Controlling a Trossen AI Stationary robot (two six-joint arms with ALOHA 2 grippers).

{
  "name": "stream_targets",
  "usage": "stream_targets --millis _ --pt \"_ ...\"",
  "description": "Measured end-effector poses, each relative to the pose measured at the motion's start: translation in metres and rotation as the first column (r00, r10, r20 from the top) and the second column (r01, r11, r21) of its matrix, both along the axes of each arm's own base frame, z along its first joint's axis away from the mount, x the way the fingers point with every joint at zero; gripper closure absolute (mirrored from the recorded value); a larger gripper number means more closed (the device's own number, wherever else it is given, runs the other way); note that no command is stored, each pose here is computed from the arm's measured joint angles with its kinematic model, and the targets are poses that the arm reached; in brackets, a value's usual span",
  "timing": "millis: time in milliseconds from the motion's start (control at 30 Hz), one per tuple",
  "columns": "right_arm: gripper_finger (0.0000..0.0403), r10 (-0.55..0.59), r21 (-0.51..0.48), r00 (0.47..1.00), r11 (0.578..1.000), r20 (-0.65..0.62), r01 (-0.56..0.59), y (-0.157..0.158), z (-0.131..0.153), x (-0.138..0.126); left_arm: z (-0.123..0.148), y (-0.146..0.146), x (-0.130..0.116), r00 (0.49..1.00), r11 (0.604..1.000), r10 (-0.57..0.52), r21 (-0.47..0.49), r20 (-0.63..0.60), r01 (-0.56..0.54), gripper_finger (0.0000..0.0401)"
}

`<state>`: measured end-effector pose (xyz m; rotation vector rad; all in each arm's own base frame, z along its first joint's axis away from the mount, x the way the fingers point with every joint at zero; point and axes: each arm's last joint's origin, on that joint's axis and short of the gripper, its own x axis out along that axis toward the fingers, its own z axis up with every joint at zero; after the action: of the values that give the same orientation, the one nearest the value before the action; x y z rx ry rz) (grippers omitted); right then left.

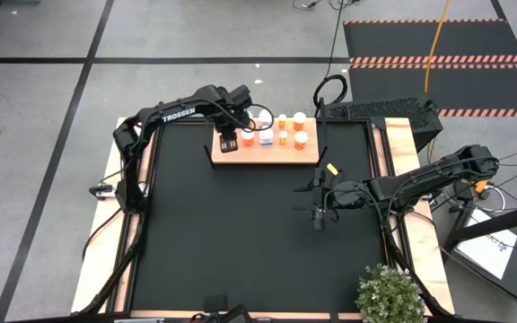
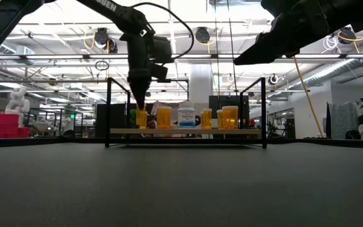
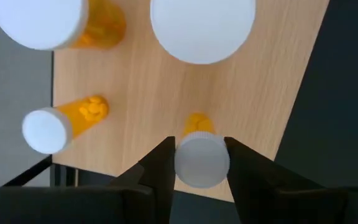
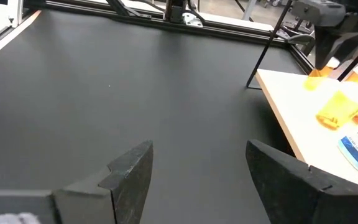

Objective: Pick and place medicine bottles onto shelf by color
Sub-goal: Put the small orange pill bottle aligned with the other small orange pill bottle on the shelf

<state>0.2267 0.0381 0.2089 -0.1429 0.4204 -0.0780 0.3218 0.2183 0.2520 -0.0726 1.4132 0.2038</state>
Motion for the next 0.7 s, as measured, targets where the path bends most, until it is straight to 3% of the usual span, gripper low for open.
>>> stream_targets --millis 700 --pt "0.0152 0.000 0.000 1.000 1.000 0.000 0.000 0.0000 0.0000 0.0000 -0.0089 0.0051 -0.0012 1.000 1.000 -0.008 0.017 0.016 0.008 0.0272"
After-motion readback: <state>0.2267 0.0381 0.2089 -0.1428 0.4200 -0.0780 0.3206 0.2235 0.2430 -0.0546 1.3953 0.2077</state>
